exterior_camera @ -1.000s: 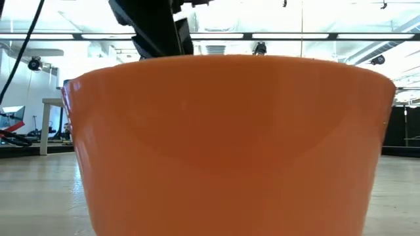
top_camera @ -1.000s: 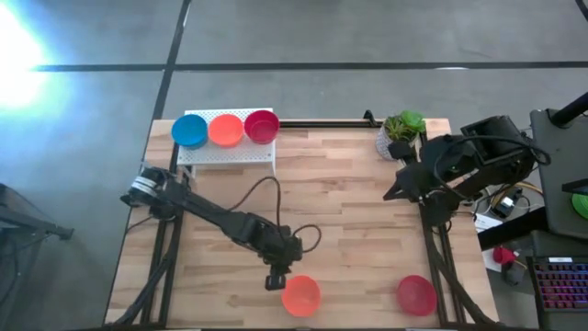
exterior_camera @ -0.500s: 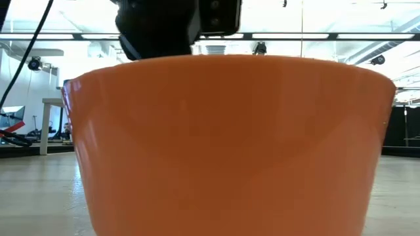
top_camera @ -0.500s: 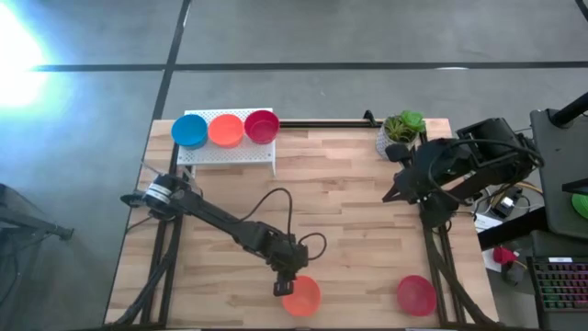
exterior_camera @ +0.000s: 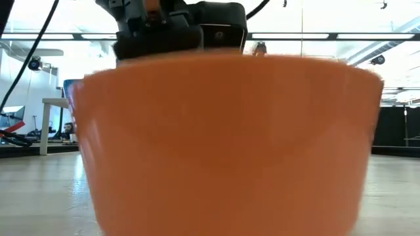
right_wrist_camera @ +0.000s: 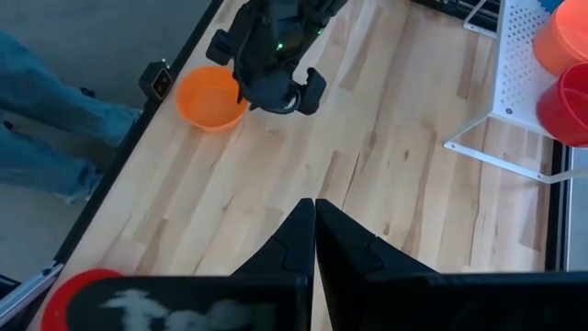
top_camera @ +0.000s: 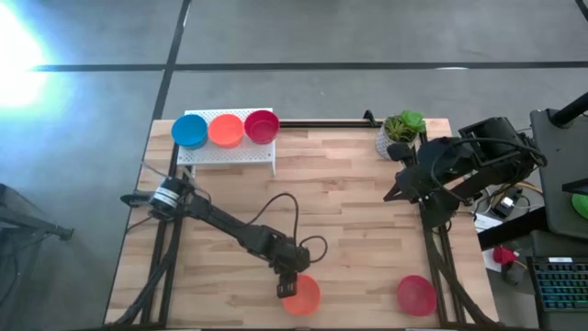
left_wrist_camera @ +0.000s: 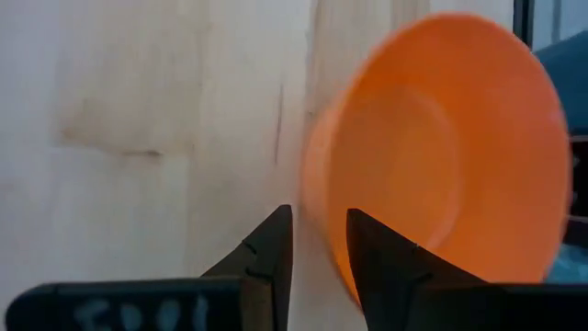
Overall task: Pick & Place Mini bowls
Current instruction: Stack the orange bowl on top of the orange bowl on the shelf
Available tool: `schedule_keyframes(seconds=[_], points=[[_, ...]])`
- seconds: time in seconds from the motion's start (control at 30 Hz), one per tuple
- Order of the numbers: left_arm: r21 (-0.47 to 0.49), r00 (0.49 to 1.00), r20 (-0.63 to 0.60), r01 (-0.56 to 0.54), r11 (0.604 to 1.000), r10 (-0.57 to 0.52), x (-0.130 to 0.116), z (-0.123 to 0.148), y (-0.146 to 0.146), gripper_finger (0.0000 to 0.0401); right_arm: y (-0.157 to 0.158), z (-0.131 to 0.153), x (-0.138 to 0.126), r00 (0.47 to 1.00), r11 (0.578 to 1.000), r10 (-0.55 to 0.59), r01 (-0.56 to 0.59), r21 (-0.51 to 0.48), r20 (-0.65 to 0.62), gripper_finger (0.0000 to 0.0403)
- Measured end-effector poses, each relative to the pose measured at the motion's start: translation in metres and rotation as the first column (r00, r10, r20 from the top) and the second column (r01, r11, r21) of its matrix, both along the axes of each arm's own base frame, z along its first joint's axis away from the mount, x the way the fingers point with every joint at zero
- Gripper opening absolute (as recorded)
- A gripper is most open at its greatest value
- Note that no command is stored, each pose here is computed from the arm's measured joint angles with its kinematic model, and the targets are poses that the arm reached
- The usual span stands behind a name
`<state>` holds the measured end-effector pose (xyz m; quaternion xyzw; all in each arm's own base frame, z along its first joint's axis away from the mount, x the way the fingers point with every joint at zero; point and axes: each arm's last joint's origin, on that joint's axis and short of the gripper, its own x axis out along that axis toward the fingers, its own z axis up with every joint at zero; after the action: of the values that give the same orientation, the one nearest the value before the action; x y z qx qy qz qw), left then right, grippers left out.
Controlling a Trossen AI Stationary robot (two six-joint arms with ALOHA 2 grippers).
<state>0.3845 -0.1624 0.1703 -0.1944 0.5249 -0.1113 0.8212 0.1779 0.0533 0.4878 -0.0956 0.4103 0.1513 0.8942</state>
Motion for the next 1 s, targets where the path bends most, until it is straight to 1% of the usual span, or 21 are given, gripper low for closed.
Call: schedule_keyframes(seconds=[0.07,0.13,0.23,0.27,0.37,0.47,0.53,0.63,0.7,0.77,0.87,0.93,1.0], points=[[-0.017,1.0,-0.015,0.016,1.0,-0.016,0.0,-0.002,-0.001,0.0093,0.0,0.0,0.0,1.0,1.0,-0.001,0.001,0.001,0.0,0.0008],[-0.023,1.0,-0.021,0.02,1.0,-0.021,-0.001,-0.002,-0.001,0.0077,0.0,0.0,0.0,1.0,1.0,0.0,0.0,0.0,0.001,0.0008],[-0.03,0.999,-0.027,0.024,0.999,-0.025,-0.001,-0.002,-0.002,0.0024,0.0,0.0,-0.001,1.0,1.0,0.0,0.0,0.0,0.003,0.0008],[-0.031,0.999,-0.03,0.021,0.999,-0.022,-0.002,-0.001,-0.001,0.0013,0.0,0.0,-0.001,1.0,1.0,0.003,-0.003,-0.002,0.004,0.0008],[-0.045,0.999,-0.034,0.001,0.999,-0.003,-0.004,0.007,0.0,0.0004,0.0,0.0,-0.001,1.0,1.0,0.003,-0.003,-0.002,0.005,0.0008],[-0.079,0.999,-0.051,-0.023,0.997,0.019,-0.009,0.025,0.005,0.0002,-0.001,0.001,-0.001,1.0,1.0,0.006,-0.006,-0.007,0.009,0.0008],[-0.097,0.998,-0.048,-0.049,0.994,0.045,-0.014,0.042,0.011,0.0002,-0.001,0.001,-0.002,1.0,1.0,0.013,-0.013,-0.013,0.013,0.0008],[-0.112,0.994,-0.02,-0.109,0.988,0.107,-0.024,0.07,0.022,0.0001,-0.001,0.001,-0.002,1.0,1.0,0.019,-0.019,-0.017,0.014,0.0008],[-0.111,0.985,-0.001,-0.17,0.979,0.171,-0.034,0.091,0.031,0.0001,-0.001,0.001,-0.002,1.0,0.999,0.026,-0.026,-0.023,0.016,0.0008],[-0.109,0.968,0.015,-0.246,0.963,0.249,-0.045,0.111,0.042,0.0001,-0.001,0.001,-0.002,0.999,0.999,0.038,-0.037,-0.033,0.019,0.0008],[-0.081,0.923,0.049,-0.378,0.922,0.382,-0.065,0.137,0.059,0.0001,-0.001,0.001,-0.002,0.999,0.998,0.044,-0.043,-0.037,0.021,0.0008],[-0.054,0.877,0.062,-0.474,0.879,0.477,-0.081,0.153,0.072,0.0001,-0.001,0.001,-0.002,0.999,0.998,0.046,-0.045,-0.038,0.022,0.0008],[-0.031,0.815,0.069,-0.574,0.818,0.575,-0.097,0.165,0.085,0.0001,-0.001,0.001,-0.002,0.998,0.997,0.057,-0.056,-0.046,0.024,0.0008]])
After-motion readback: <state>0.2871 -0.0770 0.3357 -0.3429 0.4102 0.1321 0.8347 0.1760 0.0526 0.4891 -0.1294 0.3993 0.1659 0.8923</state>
